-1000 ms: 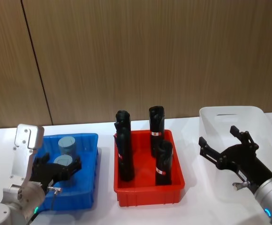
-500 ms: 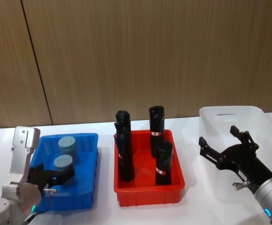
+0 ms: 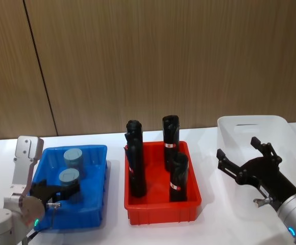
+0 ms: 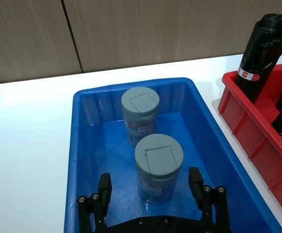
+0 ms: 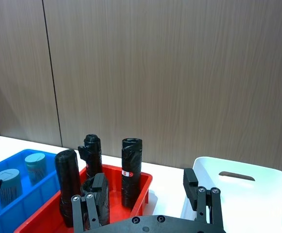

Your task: Pick the cotton swabs from the blue box and place them into the white box.

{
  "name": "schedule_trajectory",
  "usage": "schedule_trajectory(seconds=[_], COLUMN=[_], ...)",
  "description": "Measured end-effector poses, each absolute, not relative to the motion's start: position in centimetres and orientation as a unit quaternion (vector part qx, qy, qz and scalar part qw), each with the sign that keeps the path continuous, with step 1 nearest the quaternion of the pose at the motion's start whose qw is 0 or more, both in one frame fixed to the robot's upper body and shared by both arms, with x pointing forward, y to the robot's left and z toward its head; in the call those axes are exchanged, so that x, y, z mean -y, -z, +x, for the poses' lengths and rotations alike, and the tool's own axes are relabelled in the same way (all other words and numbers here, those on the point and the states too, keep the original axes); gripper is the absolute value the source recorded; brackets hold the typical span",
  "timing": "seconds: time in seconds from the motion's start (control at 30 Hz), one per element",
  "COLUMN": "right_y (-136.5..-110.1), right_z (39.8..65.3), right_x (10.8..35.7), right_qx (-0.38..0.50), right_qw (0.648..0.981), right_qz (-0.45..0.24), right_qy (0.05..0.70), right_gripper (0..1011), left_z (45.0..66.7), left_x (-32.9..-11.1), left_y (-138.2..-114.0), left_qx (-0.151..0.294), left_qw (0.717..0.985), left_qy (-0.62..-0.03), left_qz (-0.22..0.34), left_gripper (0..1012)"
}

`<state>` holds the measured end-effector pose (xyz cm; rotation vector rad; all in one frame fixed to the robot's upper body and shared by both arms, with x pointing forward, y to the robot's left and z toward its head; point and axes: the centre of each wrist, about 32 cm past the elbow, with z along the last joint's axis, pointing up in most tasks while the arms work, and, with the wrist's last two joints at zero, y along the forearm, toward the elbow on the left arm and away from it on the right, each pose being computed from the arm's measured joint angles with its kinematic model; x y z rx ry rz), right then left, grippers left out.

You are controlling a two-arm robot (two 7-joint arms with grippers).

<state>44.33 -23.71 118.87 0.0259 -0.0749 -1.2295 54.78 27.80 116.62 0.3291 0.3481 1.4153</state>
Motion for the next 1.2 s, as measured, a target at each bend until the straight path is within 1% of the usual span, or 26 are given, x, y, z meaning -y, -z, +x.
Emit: schedule_trajectory(seconds=[0.47,0.97,1.07,1.2], right_y=[-118.9,-118.9,-118.9,-118.9], right_z=[44.3,44.3,44.3,44.3], right_x=[23.7,23.7,23.7,23.7], right_qx=[0.035,0.035,0.035,0.035], right_qw=[0.816,0.816,0.816,0.816], right_qz=[0.012,0.012,0.012,0.012], right_qy=[0.577,0.577,0.577,0.577], right_gripper=[1002,1002,1002,1002], left_z=[56.7,58.4,58.7,58.9], left_x=[-28.1,-28.3,-28.2,-28.2], left_y=[-115.8,-115.3,-115.2,-115.2], left_qx=[-0.173,-0.174,-0.174,-0.175], left_qw=[0.746,0.76,0.762,0.763], left_qy=[-0.624,-0.606,-0.603,-0.601], left_qz=[0.152,0.158,0.161,0.164], left_gripper=[1003,1003,951,848])
